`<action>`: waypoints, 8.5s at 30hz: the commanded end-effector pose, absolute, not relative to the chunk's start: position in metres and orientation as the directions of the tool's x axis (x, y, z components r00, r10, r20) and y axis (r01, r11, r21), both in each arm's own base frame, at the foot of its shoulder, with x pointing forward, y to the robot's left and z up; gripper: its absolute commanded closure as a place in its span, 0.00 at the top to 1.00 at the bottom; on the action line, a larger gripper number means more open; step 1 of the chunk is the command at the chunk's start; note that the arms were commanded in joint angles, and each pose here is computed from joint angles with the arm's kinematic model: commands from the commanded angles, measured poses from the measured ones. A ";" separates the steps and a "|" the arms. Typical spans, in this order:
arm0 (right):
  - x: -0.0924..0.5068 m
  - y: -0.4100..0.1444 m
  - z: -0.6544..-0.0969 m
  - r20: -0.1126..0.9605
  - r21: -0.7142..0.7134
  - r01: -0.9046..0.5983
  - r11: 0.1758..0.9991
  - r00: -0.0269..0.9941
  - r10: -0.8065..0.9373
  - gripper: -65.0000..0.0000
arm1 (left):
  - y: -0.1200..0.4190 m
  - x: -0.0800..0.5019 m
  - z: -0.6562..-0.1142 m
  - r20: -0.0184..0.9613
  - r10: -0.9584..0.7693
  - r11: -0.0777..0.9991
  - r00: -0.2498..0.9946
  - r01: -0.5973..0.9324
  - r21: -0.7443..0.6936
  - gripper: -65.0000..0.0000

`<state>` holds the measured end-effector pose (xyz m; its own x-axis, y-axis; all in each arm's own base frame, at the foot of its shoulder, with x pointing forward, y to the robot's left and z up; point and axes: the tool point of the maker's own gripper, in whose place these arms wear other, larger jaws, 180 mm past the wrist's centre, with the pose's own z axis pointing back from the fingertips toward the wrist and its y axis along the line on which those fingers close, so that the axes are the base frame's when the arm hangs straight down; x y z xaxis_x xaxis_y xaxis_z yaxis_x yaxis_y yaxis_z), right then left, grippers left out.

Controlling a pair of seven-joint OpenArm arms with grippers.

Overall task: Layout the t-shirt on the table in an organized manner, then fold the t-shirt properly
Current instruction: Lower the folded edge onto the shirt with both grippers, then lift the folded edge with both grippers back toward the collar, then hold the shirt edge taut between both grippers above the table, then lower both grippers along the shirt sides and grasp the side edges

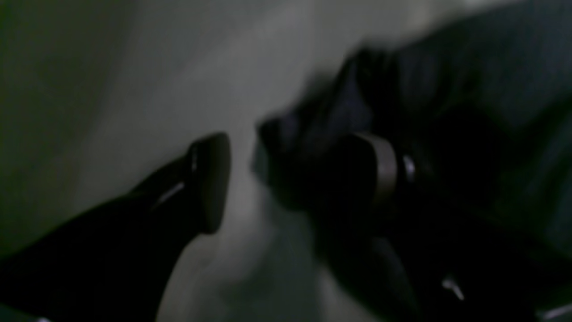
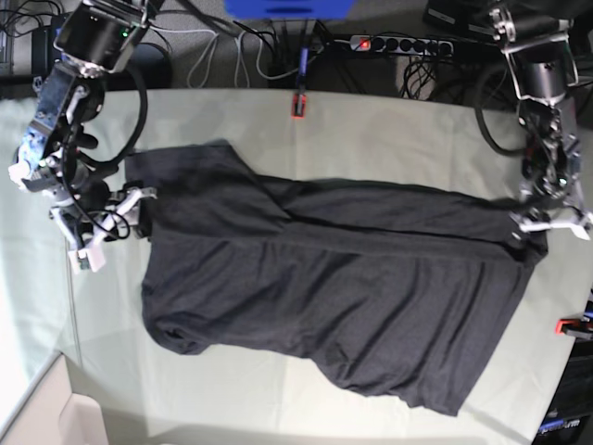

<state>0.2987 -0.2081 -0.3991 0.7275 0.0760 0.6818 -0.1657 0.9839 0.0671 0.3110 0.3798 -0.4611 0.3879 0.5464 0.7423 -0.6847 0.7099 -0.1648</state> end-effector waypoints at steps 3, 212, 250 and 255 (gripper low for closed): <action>0.301 -0.212 -0.385 0.718 0.042 -0.165 0.985 0.690 0.085 0.56 | 0.389 0.322 -0.449 0.783 0.488 0.739 0.386 -0.660 -0.135 0.48; 0.125 -0.288 -0.440 0.441 -0.057 -0.036 0.998 0.896 0.057 0.37 | 0.373 0.189 -0.425 0.652 0.509 0.775 0.562 -0.628 -0.063 0.46; 0.374 -0.247 -0.387 0.704 0.041 -0.213 0.976 0.700 0.123 0.42 | 0.391 0.385 -0.353 0.705 0.653 0.677 0.277 -0.630 -0.379 0.47; 0.400 -0.246 -0.399 0.735 0.146 -0.181 0.973 0.677 0.016 0.42 | 0.394 0.400 -0.361 0.687 0.676 0.653 0.266 -0.649 -0.390 0.47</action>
